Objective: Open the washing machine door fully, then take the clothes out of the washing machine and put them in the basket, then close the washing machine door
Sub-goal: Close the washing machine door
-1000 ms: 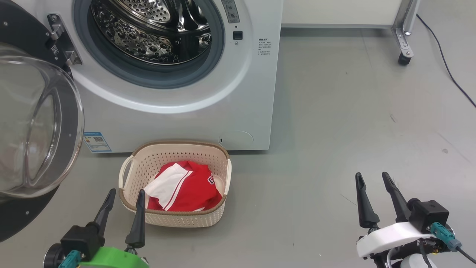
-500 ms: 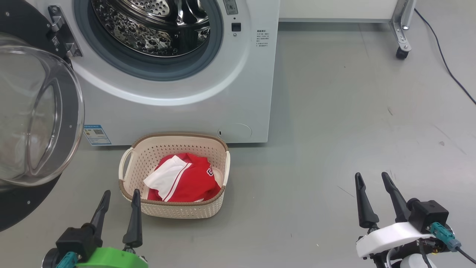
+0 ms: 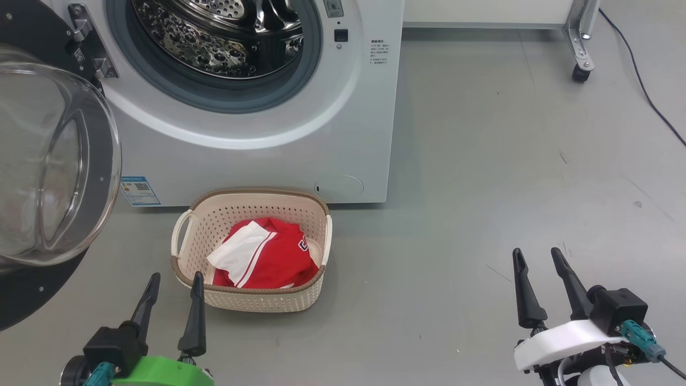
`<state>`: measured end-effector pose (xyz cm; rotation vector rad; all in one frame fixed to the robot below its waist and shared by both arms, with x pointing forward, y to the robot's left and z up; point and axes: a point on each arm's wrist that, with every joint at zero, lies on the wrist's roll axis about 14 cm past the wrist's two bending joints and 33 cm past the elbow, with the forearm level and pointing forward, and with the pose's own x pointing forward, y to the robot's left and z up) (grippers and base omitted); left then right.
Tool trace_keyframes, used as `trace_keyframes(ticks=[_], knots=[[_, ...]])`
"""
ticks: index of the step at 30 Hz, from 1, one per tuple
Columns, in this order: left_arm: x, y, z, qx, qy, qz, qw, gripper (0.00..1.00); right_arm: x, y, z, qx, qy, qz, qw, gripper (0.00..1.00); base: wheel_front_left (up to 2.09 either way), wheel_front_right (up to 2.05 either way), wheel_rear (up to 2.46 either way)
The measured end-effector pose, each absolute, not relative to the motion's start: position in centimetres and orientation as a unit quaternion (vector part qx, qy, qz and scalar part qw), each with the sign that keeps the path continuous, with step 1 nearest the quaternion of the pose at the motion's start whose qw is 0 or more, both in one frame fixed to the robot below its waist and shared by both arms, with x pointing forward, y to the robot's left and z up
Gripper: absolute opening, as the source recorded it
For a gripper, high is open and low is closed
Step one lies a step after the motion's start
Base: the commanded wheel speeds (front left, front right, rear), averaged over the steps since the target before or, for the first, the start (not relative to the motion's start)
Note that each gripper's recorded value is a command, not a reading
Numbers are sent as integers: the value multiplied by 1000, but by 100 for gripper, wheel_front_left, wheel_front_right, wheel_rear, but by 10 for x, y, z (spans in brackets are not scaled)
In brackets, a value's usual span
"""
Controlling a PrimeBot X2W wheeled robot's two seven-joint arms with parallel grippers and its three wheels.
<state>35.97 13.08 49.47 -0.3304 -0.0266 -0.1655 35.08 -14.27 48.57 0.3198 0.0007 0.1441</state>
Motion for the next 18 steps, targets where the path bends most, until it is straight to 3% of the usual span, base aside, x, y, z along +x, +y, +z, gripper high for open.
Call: trace_keyframes(ticks=[18], knots=[[359,132,496,-164,-16,-81,983,100,351,-142,487,159,-1,73,985,100,0,0,0]])
